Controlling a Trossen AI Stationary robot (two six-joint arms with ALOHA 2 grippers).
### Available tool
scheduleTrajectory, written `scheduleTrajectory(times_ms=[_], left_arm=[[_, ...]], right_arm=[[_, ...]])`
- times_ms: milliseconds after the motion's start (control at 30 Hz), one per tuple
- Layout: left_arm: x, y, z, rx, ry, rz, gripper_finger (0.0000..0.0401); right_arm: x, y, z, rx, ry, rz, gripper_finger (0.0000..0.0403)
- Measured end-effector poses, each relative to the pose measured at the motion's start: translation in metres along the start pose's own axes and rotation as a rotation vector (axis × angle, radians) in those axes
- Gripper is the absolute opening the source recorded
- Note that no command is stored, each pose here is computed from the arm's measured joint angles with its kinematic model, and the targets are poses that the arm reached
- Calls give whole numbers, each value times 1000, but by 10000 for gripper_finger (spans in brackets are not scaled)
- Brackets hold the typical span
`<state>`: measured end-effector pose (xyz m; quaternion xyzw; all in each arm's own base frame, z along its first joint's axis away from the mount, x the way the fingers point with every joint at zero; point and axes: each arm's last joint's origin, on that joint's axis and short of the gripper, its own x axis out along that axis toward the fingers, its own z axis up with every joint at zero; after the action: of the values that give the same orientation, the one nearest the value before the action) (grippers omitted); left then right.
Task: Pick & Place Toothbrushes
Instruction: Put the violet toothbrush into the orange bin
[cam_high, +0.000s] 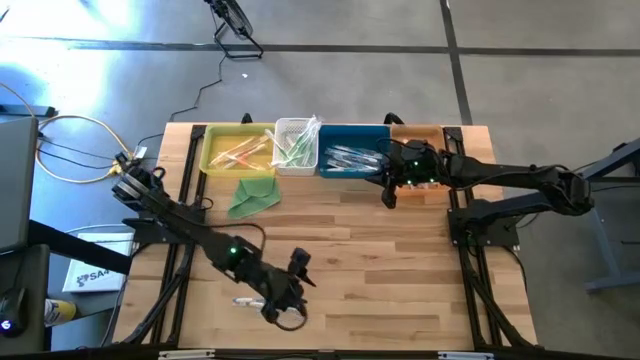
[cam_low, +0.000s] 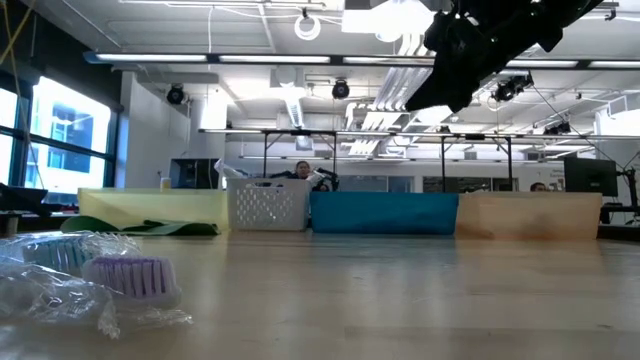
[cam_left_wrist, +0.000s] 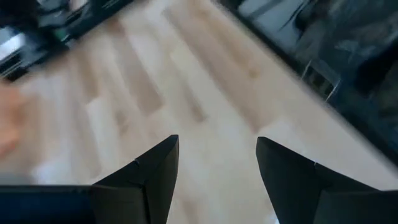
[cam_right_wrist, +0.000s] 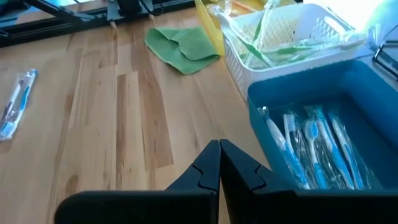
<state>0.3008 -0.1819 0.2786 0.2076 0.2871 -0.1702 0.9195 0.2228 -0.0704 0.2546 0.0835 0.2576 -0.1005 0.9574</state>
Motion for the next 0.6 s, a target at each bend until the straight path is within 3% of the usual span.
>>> scheduleTrajectory(times_ms=[367, 600], left_arm=[[38, -16, -14, -120, 112, -134, 209], [53, -22, -17, -179, 109, -186, 210]], right_arm=[[0, 0, -2, 19, 18, -4, 2], [0, 0, -3, 36, 34, -6, 2]])
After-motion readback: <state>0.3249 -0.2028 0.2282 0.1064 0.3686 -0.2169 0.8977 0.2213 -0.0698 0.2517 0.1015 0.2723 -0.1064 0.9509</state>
